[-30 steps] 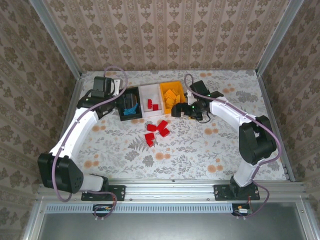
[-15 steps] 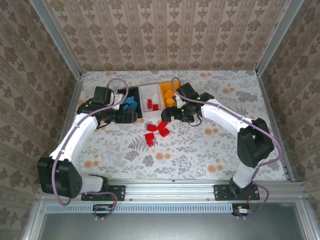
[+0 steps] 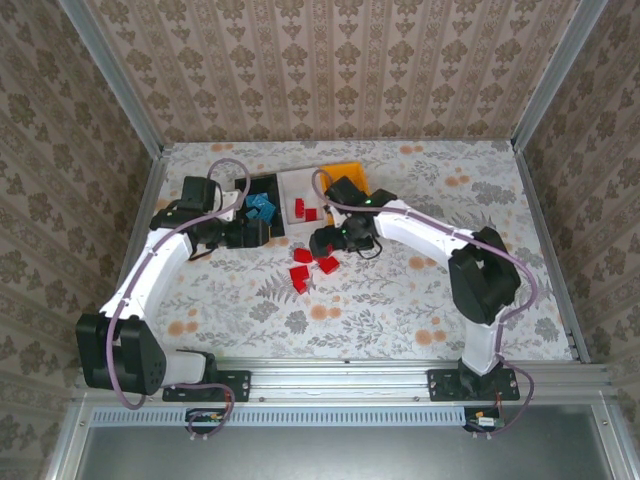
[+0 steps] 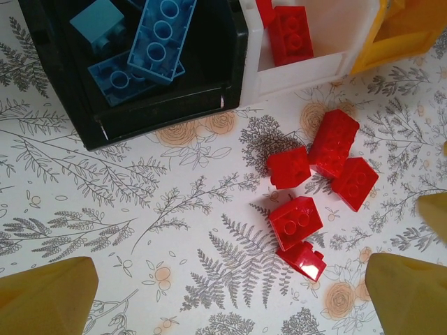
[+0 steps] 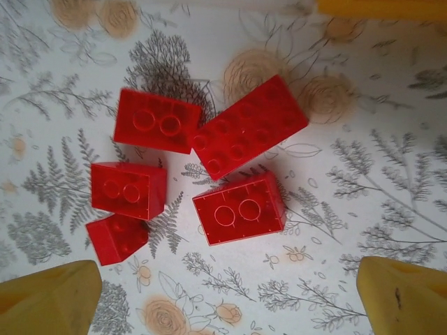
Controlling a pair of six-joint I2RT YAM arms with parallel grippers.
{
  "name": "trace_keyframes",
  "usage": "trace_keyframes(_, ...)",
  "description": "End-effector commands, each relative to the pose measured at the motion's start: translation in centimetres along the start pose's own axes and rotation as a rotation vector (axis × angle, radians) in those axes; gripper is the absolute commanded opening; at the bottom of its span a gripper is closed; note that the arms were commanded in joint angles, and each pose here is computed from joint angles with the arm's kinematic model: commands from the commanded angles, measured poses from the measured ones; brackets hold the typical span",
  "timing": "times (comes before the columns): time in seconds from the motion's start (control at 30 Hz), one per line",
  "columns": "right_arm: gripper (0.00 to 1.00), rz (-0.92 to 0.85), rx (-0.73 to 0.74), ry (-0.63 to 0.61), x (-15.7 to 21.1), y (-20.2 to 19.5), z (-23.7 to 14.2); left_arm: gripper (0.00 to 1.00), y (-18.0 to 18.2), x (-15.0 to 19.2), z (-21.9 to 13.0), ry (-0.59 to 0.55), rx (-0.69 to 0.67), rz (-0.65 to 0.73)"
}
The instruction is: Sort the legos into containers by color
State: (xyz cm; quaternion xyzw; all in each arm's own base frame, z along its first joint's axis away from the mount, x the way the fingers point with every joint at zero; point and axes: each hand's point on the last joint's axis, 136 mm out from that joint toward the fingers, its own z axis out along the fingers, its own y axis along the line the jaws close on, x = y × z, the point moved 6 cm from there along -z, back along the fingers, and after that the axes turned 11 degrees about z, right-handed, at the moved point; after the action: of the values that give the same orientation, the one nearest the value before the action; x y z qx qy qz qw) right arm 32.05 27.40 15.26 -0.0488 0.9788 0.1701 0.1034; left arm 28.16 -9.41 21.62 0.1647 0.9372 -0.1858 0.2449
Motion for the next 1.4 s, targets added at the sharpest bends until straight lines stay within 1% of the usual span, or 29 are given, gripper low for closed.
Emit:
trace_keyframes(0.0,0.90,-0.074,0.097,0.047,0.7,-0.1,1.3,1.00,0.1,0.0,-0.2,-0.017,0.014,0.011)
trace_keyframes(0.1,0.85,-0.109,0.124,0.067,0.9,0.1,2.1,1.00,0.3,0.0,-0.1,-0.015,0.013,0.001)
trace_keyframes(0.3,0.84,-0.150,0.152,0.094,0.8,0.4,3.5,1.00,0.6,0.1,0.0,-0.009,-0.003,-0.007)
trace_keyframes(0.5,0.78,-0.163,0.178,0.111,0.4,0.3,4.7,1.00,0.8,0.2,0.1,-0.007,-0.007,-0.015)
trace_keyframes(0.8,0.73,-0.170,0.217,0.138,0.6,-0.2,6.3,1.00,1.1,0.2,0.1,-0.008,-0.004,-0.026)
trace_keyframes(1.13,0.57,-0.167,0.249,0.142,0.7,-0.7,7.0,1.00,1.1,0.2,0.2,-0.006,0.001,-0.030)
trace_keyframes(1.3,0.50,-0.165,0.266,0.119,0.6,-0.9,6.3,1.00,1.1,0.2,0.2,-0.006,0.000,-0.030)
trace_keyframes(1.37,0.45,-0.164,0.267,0.103,0.6,-0.8,5.5,1.00,1.1,0.2,0.2,-0.006,0.000,-0.030)
